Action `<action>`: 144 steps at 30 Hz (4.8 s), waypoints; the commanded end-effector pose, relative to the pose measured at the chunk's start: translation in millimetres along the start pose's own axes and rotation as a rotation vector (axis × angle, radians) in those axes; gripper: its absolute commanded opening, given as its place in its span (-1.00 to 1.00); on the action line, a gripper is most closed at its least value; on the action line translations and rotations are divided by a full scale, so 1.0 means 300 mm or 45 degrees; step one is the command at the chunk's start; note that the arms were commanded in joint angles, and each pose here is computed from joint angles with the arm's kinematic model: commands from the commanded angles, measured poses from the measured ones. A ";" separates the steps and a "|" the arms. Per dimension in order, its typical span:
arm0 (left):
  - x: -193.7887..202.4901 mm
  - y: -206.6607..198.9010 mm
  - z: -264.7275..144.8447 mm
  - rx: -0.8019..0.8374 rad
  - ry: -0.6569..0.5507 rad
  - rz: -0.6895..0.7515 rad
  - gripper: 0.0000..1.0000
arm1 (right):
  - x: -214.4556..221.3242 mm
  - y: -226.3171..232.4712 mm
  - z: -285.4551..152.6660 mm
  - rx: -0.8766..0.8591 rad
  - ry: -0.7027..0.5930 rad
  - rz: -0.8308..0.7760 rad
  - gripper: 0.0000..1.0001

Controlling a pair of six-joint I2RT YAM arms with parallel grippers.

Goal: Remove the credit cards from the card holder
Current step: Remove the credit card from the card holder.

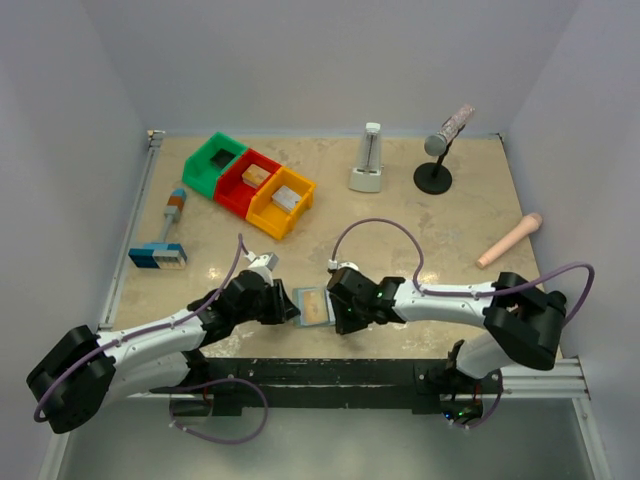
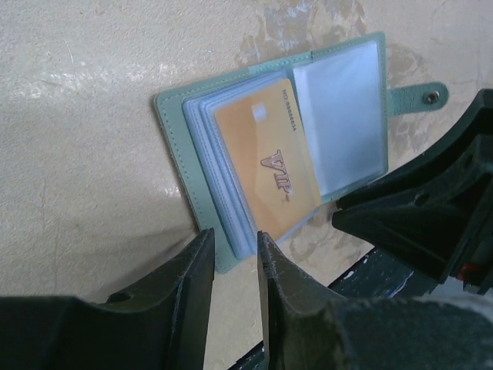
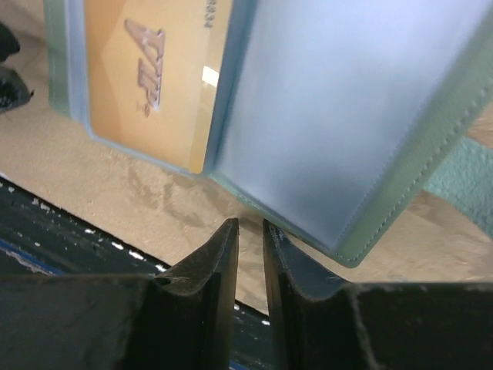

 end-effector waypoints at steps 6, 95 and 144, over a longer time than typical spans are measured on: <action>-0.072 -0.090 -0.029 0.099 -0.069 -0.040 -0.04 | -0.060 0.076 -0.109 -0.203 -0.176 -0.160 -0.28; -0.013 0.052 0.106 -0.049 0.059 -0.087 -1.00 | -0.243 0.068 -0.002 -0.616 -0.323 0.224 -0.10; -0.072 0.027 0.049 -0.001 -0.031 -0.090 -0.99 | -0.209 0.096 0.014 -0.667 -0.186 0.237 -0.08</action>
Point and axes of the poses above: each gripper's point midway between its finger pads, its own z axis out along the fingers, its own y axis along the line the jaws close on, x = y × z, the point moved 3 cm from there along -z, back along the fingers
